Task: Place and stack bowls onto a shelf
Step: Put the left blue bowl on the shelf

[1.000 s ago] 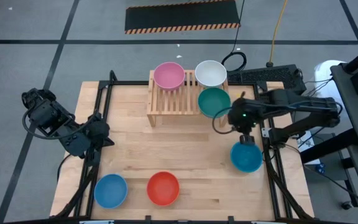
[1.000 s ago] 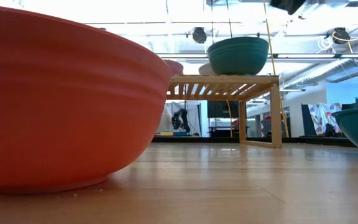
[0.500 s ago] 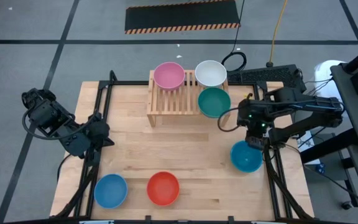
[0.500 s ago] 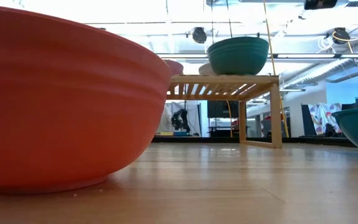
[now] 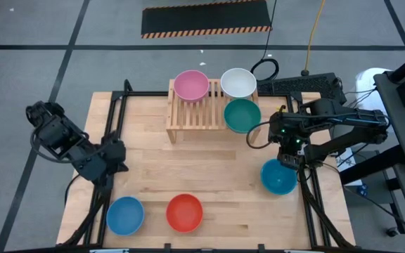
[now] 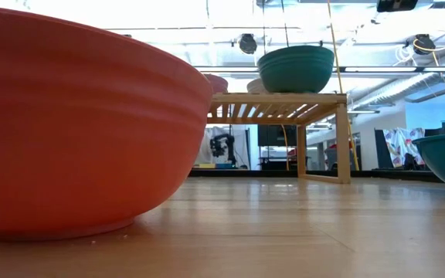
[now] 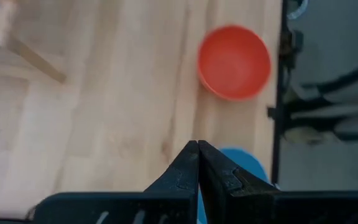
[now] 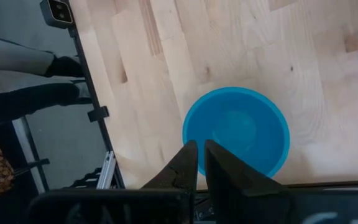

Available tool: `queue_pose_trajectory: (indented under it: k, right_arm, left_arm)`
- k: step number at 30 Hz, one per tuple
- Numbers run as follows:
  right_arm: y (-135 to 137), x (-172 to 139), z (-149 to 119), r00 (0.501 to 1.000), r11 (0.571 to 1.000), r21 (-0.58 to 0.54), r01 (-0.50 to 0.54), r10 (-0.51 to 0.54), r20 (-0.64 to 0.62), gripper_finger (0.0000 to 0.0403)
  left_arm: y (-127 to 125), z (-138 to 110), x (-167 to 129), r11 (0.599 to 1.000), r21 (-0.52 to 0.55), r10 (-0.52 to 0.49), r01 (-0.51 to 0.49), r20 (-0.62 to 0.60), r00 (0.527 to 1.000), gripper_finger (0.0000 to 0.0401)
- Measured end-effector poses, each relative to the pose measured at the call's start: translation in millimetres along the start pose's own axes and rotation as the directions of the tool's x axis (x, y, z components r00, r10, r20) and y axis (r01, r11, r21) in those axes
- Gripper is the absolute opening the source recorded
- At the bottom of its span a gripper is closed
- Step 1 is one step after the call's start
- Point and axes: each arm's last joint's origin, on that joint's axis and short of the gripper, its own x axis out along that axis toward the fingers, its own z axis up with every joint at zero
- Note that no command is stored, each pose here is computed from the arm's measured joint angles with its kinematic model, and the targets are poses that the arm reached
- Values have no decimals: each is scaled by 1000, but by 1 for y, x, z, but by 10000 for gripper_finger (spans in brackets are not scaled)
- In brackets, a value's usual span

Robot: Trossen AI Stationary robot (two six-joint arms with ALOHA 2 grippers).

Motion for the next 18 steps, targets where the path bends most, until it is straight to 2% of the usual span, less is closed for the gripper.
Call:
queue_pose_trajectory:
  k: [8, 13, 18]
  right_arm:
    - [0, 0, 1, 1000, 1000, -2, -2, 2, 7, 25]
    - [0, 0, 1, 1000, 1000, 1, -5, 5, 8, 25]
    - [1, 0, 3, 1000, 1000, 14, -14, 13, 27, 25]
  left_arm:
    - [-3, -1, 1, 999, -1, -52, 52, -60, 997, 3]
    - [-2, -1, 1, 992, -119, -50, 43, -62, 997, 24]
    - [-2, -2, 1, 985, -170, -43, 31, -68, 997, 58]
